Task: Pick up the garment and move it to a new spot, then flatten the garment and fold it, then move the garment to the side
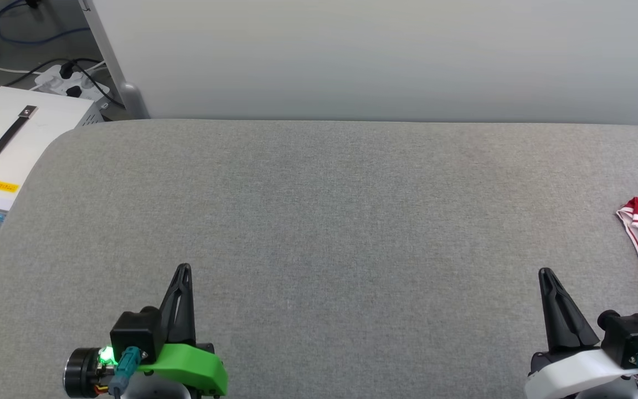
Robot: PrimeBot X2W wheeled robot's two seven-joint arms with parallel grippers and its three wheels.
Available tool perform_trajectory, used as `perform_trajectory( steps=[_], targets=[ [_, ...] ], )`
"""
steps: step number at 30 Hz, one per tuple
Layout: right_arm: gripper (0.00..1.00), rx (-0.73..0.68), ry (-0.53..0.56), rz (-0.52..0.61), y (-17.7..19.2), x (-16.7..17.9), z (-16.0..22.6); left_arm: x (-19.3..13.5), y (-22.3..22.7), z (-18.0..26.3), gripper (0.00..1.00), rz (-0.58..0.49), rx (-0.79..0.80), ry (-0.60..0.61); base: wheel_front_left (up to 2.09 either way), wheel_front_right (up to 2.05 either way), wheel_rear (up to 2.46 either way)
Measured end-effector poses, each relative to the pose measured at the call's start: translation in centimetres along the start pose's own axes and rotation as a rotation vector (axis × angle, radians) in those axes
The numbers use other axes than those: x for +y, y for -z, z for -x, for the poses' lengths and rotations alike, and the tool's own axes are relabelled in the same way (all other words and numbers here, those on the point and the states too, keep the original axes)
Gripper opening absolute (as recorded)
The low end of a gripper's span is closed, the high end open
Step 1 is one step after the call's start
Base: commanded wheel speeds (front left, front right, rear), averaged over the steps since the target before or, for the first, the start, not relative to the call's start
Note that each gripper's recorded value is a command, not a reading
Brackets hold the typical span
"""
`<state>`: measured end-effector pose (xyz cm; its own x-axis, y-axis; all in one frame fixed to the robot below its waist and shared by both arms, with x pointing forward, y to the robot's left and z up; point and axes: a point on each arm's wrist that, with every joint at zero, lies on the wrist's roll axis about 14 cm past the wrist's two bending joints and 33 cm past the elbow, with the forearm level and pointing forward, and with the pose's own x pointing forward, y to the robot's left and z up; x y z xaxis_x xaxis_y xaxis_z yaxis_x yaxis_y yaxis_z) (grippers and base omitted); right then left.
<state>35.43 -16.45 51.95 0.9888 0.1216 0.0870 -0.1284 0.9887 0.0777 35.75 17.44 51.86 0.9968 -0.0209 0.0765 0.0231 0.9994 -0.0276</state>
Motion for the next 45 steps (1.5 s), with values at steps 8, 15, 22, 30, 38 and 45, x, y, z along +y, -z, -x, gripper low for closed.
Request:
perform_trajectory(
  steps=[8,15,22,30,38,45],
  targets=[
    [0.0,0.013,-0.001,0.009,0.08,0.04,-0.07,0.02,0.06,-0.07,0.0,-0.006,0.011,0.0,0.0,0.0,0.0],
    [0.0,0.022,-0.003,0.023,0.11,0.07,-0.17,0.07,0.1,-0.13,0.0,-0.009,0.02,-0.002,0.0,0.0,0.0],
    [0.0,0.029,-0.004,0.033,0.09,0.1,-0.26,0.09,0.11,-0.21,0.0,-0.019,0.028,-0.002,0.0,0.0,0.0],
    [0.0,0.041,-0.005,0.041,0.09,0.16,-0.42,0.15,0.06,-0.34,0.0,-0.029,0.036,-0.005,0.0,0.0,0.0],
    [0.0,0.048,-0.005,0.05,0.05,0.15,-0.55,0.13,0.09,-0.42,0.0,-0.031,0.047,-0.005,0.0,0.0,0.0],
    [0.0,0.054,-0.006,0.059,-0.06,0.17,-0.77,0.12,0.07,-0.49,0.0,-0.039,0.054,-0.004,0.0,0.0,0.0]
  ],
)
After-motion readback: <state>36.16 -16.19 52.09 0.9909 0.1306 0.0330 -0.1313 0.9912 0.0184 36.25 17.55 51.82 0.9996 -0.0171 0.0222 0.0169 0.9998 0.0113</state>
